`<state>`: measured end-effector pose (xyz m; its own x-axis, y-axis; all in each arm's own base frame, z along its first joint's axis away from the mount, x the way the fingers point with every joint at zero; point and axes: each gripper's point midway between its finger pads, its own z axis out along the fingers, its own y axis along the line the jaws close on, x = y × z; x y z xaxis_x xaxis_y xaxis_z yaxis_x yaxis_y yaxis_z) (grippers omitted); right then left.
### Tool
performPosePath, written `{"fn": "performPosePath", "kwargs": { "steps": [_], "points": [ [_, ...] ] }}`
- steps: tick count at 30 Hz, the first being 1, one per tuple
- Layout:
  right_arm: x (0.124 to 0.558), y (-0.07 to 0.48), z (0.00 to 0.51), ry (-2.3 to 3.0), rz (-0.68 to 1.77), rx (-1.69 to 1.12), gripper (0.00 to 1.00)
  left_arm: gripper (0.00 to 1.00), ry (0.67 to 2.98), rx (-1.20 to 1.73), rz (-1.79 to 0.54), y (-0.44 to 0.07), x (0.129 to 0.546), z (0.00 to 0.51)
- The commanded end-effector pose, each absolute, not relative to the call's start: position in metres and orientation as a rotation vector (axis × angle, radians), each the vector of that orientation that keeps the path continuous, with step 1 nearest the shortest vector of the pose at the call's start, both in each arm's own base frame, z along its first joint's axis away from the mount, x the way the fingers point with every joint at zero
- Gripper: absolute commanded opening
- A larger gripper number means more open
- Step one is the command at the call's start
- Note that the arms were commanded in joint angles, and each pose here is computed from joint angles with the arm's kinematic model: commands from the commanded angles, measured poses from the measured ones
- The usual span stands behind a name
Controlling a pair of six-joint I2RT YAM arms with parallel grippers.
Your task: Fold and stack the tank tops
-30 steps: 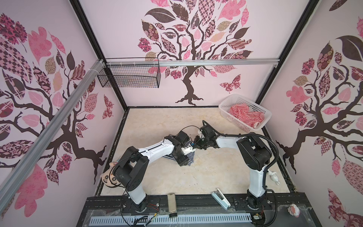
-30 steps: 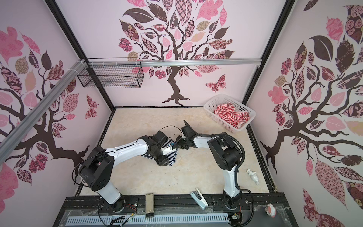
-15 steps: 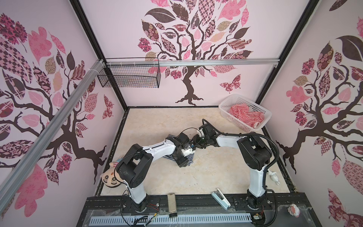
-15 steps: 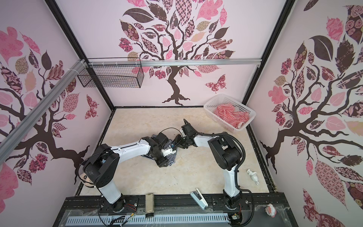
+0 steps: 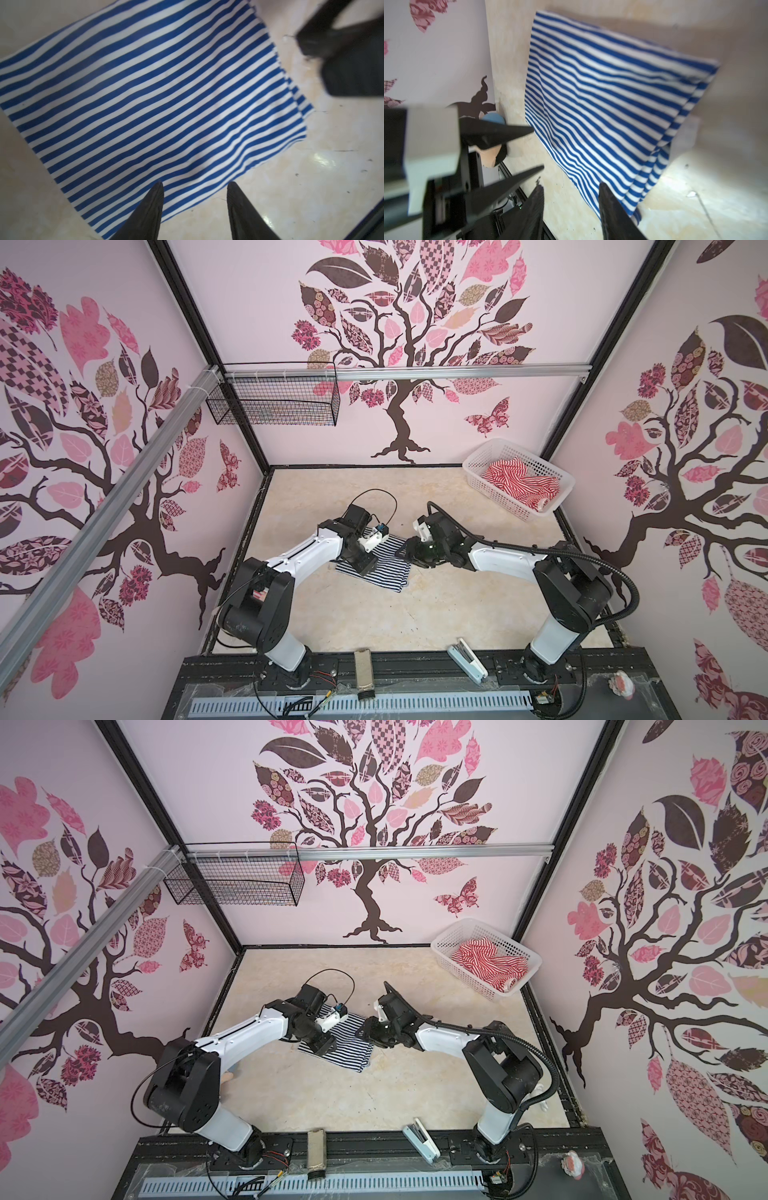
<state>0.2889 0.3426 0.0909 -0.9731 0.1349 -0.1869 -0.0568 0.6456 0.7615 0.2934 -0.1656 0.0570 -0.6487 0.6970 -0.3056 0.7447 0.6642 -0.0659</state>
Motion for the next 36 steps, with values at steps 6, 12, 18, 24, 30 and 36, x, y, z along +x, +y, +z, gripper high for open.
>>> {"fn": "performPosePath", "kwargs": {
  "steps": [6, 12, 18, 24, 30, 36],
  "points": [
    [0.287, 0.338, 0.051, 2.730, 1.139, 0.145, 0.46, 0.52, 2.727, 1.103, -0.184, -0.130, 0.313, 0.032],
    [0.293, 0.339, 0.005, 2.857, 0.985, 0.109, 0.47, 0.52, 2.777, 1.041, -0.121, -0.118, 0.313, 0.024],
    [0.321, 0.378, -0.003, 2.864, 1.079, 0.054, 0.46, 0.52, 2.886, 0.837, 0.021, -0.074, 0.346, 0.016],
    [0.362, 0.447, 0.017, 2.778, 1.352, -0.001, 0.46, 0.52, 2.964, 0.522, 0.081, 0.006, 0.393, 0.025],
    [0.399, 0.484, 0.071, 2.585, 1.496, -0.106, 0.52, 0.52, 2.960, 0.301, 0.103, 0.070, 0.417, 0.047],
    [0.399, 0.439, 0.123, 2.528, 1.209, -0.168, 0.60, 0.52, 2.779, 0.277, -0.034, 0.046, 0.424, 0.094]
  ]
}}
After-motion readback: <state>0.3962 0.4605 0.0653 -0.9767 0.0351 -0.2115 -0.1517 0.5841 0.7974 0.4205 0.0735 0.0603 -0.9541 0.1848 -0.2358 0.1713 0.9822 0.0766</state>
